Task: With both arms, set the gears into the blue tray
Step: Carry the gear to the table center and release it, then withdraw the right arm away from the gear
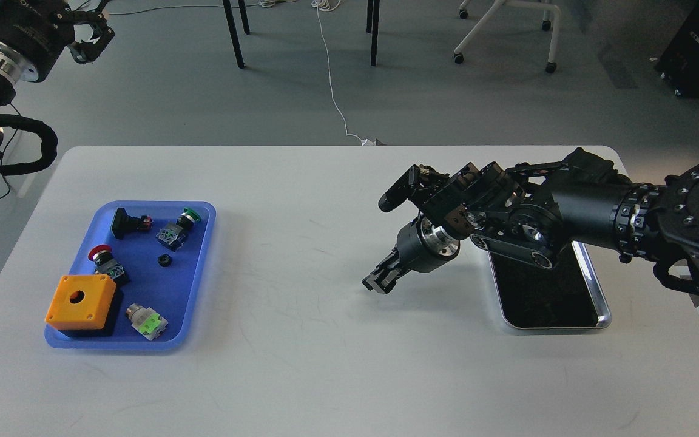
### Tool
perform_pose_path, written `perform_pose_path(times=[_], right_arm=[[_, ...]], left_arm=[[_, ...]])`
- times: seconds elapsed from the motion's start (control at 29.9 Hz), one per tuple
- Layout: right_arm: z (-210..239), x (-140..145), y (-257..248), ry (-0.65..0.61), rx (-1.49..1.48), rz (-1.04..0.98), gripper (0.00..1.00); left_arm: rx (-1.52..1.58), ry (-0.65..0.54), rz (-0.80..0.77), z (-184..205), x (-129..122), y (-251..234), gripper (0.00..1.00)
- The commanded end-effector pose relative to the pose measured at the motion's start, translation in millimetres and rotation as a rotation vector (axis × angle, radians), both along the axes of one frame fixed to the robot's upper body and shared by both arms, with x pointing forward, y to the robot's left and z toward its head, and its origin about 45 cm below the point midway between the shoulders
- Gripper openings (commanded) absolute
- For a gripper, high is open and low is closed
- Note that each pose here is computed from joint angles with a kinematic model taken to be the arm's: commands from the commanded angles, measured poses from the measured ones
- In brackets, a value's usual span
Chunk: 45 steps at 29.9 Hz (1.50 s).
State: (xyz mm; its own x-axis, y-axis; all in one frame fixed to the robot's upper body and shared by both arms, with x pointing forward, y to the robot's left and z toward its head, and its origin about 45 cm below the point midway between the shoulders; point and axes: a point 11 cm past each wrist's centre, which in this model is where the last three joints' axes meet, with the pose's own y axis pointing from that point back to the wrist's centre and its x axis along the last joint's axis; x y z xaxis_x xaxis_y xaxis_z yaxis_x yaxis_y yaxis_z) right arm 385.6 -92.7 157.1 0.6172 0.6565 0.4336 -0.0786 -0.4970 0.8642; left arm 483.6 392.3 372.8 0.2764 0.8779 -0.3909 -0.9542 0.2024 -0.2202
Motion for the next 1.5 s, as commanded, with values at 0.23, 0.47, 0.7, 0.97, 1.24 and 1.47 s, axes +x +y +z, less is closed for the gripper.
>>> perform_pose_path(times=[0.23, 0.47, 0.7, 0.97, 1.24, 1.47], right_arm=[[-14.1, 11.7, -10.8, 0.016, 0.096, -0.158, 0.26], [-17.9, 8.3, -7.3, 0.027, 0.131, -0.17, 0.27], [-14.9, 7.0, 2.4, 0.022, 0.197, -0.18, 0.27], [-28.6, -1.7, 0.0, 0.042, 0.212, -0.194, 0.45], [-30.5, -2.5, 0.2, 0.035, 0.223, -0.196, 0.6], [-12.7, 6.2, 13.0, 0.024, 0.294, -0.215, 0.69]], left_arm=[[0.002, 0.006, -0.002, -2.2, -0.2, -0.6, 0.98], [0.001, 0.007, -0.005, -3.2, 0.4, -2.6, 0.98], [0.0, 0.006, -0.005, -3.3, 0.5, -3.2, 0.98], [0.001, 0.007, -0.004, -3.4, 0.3, -2.6, 0.98], [0.002, 0.007, -0.003, -3.1, 0.2, -1.9, 0.98], [0.002, 0.006, -0.001, -3.0, 0.2, -1.7, 0.98]])
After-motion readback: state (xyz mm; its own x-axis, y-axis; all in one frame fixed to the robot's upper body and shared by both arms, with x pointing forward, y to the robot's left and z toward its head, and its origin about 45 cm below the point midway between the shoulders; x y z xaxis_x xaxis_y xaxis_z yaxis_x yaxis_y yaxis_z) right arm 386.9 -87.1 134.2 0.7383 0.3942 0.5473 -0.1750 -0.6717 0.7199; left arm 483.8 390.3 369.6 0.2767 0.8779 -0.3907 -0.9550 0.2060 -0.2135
